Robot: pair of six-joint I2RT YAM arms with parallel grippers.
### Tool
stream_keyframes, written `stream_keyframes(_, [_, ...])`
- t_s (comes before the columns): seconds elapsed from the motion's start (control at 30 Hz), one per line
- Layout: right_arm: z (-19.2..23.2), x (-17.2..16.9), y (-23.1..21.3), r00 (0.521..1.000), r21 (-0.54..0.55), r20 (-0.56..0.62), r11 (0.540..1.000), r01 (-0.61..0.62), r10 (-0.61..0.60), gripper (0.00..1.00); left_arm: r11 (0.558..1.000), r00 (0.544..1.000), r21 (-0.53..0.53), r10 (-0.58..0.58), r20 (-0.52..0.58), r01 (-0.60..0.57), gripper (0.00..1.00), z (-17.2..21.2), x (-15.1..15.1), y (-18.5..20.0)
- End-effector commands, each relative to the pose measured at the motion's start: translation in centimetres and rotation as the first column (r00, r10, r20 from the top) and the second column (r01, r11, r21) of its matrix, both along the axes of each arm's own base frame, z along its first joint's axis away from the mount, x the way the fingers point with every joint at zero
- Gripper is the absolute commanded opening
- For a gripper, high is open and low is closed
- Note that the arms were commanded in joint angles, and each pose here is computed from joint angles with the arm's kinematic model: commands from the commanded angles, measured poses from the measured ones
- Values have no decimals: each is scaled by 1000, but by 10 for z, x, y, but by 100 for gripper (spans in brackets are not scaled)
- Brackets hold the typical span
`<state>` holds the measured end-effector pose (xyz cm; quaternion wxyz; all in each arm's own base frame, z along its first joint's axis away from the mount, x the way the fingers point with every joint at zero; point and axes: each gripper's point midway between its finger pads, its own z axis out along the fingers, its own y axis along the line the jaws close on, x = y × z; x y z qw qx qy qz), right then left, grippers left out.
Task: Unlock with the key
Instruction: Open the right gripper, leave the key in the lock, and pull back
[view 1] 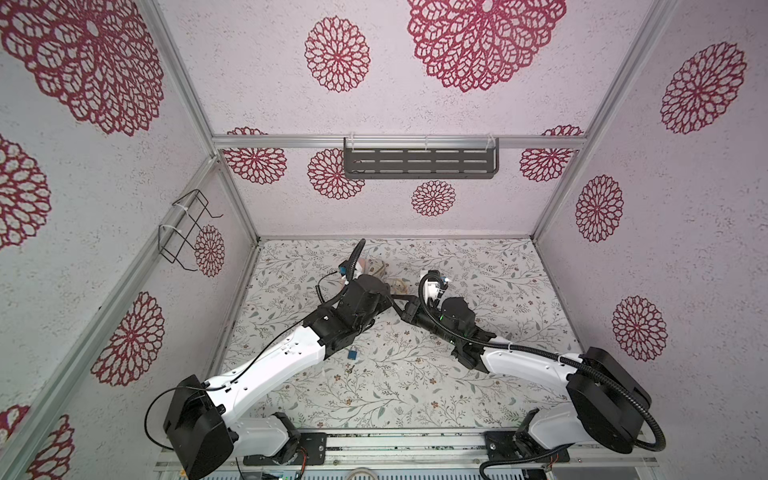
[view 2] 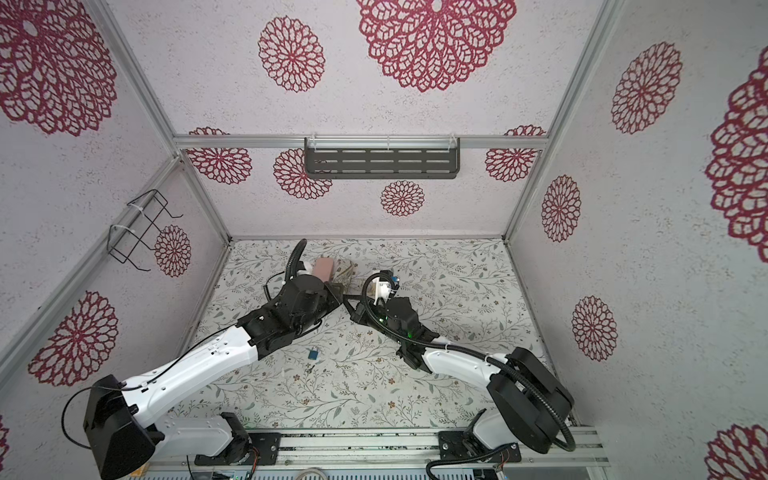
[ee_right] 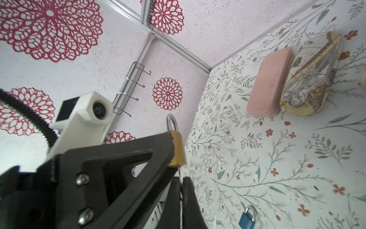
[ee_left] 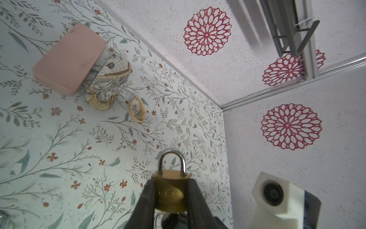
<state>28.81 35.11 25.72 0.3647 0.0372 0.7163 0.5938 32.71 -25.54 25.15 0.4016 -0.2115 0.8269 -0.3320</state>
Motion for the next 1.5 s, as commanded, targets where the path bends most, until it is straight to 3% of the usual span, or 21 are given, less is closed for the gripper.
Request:
stream_keyframes(0.0, [86, -7, -7, 995, 257, 95, 966, -20, -5, 0, 978, 987, -134, -160, 14, 161, 0, 13, -20, -35])
stream_keyframes(0.27, [91, -10, -17, 997, 305, 72, 952, 6, -29, 0, 976, 989, -167, -135, 55, 142, 0, 22, -15, -29])
stream_keyframes(0.5, [81, -7, -23, 985, 133, 151, 989, 68, -88, 0, 995, 994, -35, -88, 65, 90, 0, 27, -11, -10])
stream_keyframes(0.6, [67, -4, -28, 979, 43, 169, 993, 110, -116, 10, 997, 993, 17, -77, 90, 76, 0, 33, -10, -3])
stream_keyframes(0.73, [45, 0, -42, 971, -84, 172, 979, 184, -168, 33, 992, 987, 112, -78, 143, 62, 0, 42, -11, 11])
stream_keyframes(0.83, [34, -2, -52, 964, -154, 188, 964, 217, -187, 41, 978, 978, 201, -99, 182, 62, 0, 42, -13, 20])
stream_keyframes(0.93, [23, -4, -62, 963, -250, 190, 939, 237, -192, 52, 956, 952, 271, -184, 244, 115, 0, 38, -19, 19])
stream_keyframes(1.17, [15, -17, -83, 964, -424, 220, 875, 234, -151, 67, 867, 834, 453, -400, 380, 209, 0, 18, -37, 14])
stream_keyframes(1.47, [21, -29, -89, 980, -615, 195, 775, 146, -30, 75, 757, 704, 604, -569, 424, 248, 0, -13, -51, 5])
